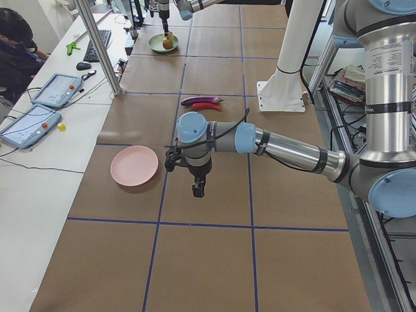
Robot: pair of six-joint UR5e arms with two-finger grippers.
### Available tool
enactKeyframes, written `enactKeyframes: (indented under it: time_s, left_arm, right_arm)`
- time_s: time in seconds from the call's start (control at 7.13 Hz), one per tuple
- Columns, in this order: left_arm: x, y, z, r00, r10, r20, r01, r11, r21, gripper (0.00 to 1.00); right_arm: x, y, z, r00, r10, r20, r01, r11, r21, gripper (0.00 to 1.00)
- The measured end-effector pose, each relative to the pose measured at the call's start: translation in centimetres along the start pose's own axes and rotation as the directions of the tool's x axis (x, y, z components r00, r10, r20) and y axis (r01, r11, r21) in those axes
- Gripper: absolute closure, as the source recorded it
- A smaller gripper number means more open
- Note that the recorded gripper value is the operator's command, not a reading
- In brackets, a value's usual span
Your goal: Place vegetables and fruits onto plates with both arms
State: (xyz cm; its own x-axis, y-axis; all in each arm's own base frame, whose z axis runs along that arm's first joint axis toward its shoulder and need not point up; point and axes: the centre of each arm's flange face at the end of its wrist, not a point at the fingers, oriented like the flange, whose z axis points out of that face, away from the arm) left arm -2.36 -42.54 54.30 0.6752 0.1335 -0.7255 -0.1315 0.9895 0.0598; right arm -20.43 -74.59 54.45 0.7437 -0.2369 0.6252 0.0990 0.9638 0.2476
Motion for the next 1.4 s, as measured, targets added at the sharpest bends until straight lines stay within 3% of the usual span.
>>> enactKeyframes:
  time_s: [0.42, 0.84, 1.12, 1.4]
  left_arm:
    - [2.7, -3.7, -2.8, 0.998, 0.069, 0.012, -0.07, 0.995, 0.066, 0.0]
    - [7.0, -7.1, -5.3, 0.998, 0.065, -0.001, -0.064, 0.988, 0.143, 0.0]
    - [13.7, -8.8, -4.1, 0.998, 0.055, -0.039, -0.048, 0.988, 0.143, 0.0]
    - [23.7, -10.4, -1.3, 0.996, 0.028, -0.087, -0.02, 0.995, 0.095, 0.0]
  right_arm:
    - [0.7, -0.7, -4.6, 0.997, 0.057, 0.042, -0.058, 0.998, 0.015, 0.0]
    - [7.6, 4.1, -9.9, 0.99, 0.079, 0.118, -0.084, 0.996, 0.038, 0.0]
    - [11.8, 11.4, -10.8, 0.987, 0.097, 0.13, -0.103, 0.994, 0.038, 0.0]
    - [14.8, 21.2, -10.8, 0.984, 0.136, 0.112, -0.138, 0.99, 0.017, 0.0]
